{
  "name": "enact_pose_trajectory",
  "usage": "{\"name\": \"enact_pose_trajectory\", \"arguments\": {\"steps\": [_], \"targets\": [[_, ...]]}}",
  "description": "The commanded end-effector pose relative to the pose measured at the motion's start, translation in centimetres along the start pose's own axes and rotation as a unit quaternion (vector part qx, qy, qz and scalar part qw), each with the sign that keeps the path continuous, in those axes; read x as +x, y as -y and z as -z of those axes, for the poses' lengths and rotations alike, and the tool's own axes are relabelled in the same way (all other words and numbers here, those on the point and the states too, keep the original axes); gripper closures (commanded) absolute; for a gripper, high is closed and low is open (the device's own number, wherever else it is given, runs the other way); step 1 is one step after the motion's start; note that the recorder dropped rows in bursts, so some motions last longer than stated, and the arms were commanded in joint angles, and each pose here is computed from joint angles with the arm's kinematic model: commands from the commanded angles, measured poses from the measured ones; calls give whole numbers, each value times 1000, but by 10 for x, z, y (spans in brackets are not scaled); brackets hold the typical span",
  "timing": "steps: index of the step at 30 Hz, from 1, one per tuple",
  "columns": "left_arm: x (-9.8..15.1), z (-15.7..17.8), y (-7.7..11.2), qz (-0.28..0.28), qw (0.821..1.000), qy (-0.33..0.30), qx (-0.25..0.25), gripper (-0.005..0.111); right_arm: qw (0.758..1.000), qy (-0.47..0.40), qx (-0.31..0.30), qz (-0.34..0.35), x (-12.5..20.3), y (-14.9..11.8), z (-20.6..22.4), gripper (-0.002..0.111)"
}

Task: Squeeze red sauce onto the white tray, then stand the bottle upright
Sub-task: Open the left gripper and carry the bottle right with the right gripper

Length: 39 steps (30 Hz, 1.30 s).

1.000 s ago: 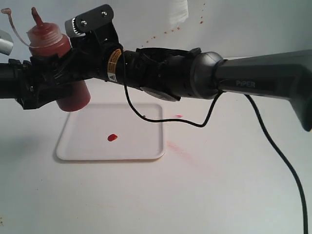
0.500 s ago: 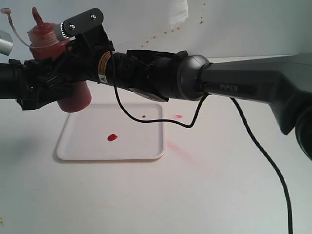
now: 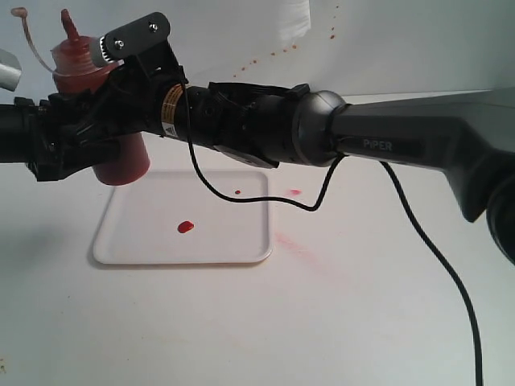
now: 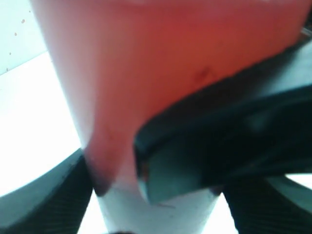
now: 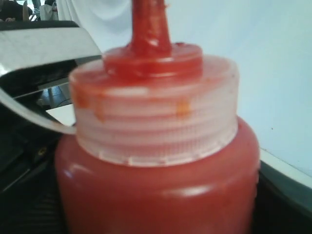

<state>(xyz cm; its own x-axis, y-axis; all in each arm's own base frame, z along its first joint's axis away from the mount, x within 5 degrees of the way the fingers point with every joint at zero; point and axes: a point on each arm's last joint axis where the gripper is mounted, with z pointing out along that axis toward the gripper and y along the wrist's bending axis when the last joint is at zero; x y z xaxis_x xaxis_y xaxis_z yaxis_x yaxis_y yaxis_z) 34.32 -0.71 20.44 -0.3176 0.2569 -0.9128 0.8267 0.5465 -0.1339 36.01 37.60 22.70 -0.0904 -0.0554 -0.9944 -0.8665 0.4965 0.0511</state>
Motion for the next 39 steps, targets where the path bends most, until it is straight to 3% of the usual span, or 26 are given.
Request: {"name": "enact_pose_trajectory", "arguments": {"steps": [1,3,7,9,16,25,31,34,39], "targets": [[-10,1,2,10,999,32,5,33,1000,12,8,3,-6,11,4,108],[-11,1,3,11,999,38,10,28,1000,12,10,17,-10,18,8,108],[-13,1,6,12,998,50,30,33,995,3,12,99,-29,39,25,108],[-12,1,6,10,998,45,30,33,996,11,23,91,-37,54,37,108],[-11,1,7,6,999,36,35,33,994,30,47,89,-21,104,147,108],[-11,1,7,8,999,36,33,35,992,71,85,65,9,124,227,108],[-9,1,9,10,999,25,42,51,990,69,76,96,32,117,247,108],[-7,1,10,9,999,15,48,52,989,72,74,109,46,114,256,108],[-6,1,9,23,999,12,47,52,993,36,89,64,83,126,258,108]]}}
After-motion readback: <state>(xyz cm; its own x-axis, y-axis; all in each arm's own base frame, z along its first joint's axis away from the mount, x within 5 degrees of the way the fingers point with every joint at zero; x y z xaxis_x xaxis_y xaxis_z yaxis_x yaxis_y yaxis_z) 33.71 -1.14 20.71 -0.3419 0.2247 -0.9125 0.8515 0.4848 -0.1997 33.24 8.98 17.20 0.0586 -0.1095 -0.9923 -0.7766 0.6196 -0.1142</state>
